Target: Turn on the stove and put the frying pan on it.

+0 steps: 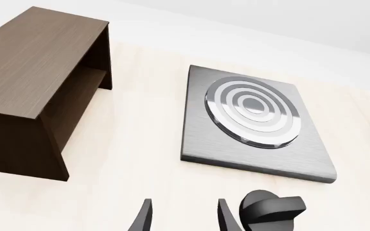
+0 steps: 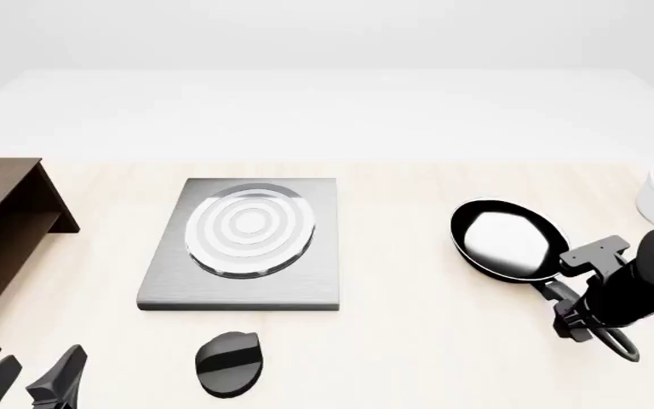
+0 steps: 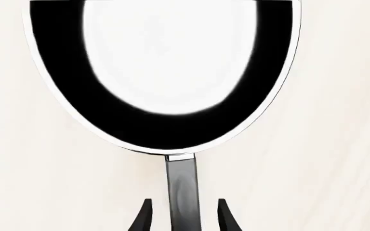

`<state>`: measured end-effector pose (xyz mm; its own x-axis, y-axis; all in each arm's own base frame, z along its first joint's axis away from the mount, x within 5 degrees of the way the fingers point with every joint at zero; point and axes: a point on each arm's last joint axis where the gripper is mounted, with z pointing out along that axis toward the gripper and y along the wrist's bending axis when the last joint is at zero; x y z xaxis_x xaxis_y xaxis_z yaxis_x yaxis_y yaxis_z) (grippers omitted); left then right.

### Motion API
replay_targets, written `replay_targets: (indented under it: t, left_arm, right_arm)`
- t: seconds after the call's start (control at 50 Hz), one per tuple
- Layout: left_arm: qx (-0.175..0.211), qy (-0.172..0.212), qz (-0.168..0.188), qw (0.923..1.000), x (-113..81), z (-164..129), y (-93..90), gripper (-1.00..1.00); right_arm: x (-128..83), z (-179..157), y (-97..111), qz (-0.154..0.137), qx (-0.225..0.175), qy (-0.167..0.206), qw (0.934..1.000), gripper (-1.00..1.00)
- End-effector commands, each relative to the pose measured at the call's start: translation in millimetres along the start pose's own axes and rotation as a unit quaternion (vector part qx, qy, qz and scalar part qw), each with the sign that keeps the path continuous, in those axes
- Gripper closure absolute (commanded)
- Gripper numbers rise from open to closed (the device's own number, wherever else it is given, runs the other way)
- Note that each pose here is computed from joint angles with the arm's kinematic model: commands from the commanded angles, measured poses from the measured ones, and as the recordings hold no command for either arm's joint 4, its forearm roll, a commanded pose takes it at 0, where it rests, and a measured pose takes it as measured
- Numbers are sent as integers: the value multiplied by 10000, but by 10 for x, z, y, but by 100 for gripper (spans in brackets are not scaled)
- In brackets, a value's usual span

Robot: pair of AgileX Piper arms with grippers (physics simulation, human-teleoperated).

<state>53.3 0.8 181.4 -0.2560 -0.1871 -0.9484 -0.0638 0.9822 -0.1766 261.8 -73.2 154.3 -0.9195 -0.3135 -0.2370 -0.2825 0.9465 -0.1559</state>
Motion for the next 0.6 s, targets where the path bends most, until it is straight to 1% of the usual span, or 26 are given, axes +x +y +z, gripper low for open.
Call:
replay_targets:
  t: [0.02,0.26,0.28,0.46,0.6]
  left_arm:
    - [0,-1,3,10000,0,0,0,-100]
    - [2,-6,7,10000,-1,0,0,-100]
    - [2,-6,10,10000,-1,0,0,-100]
    - [2,-5,5,10000,-1,0,0,-100]
    - [7,-4,7,10000,-1,0,-1,-100]
  right_arm:
    - [37,158,24,110,-74,114,9998,-100]
    - [29,189,96,102,-136,157,9997,-100]
    - [14,181,113,106,-144,152,9997,100]
    - [-17,54,122,77,-105,62,9999,100]
    - [-48,-237,83,36,-5,-90,10000,100]
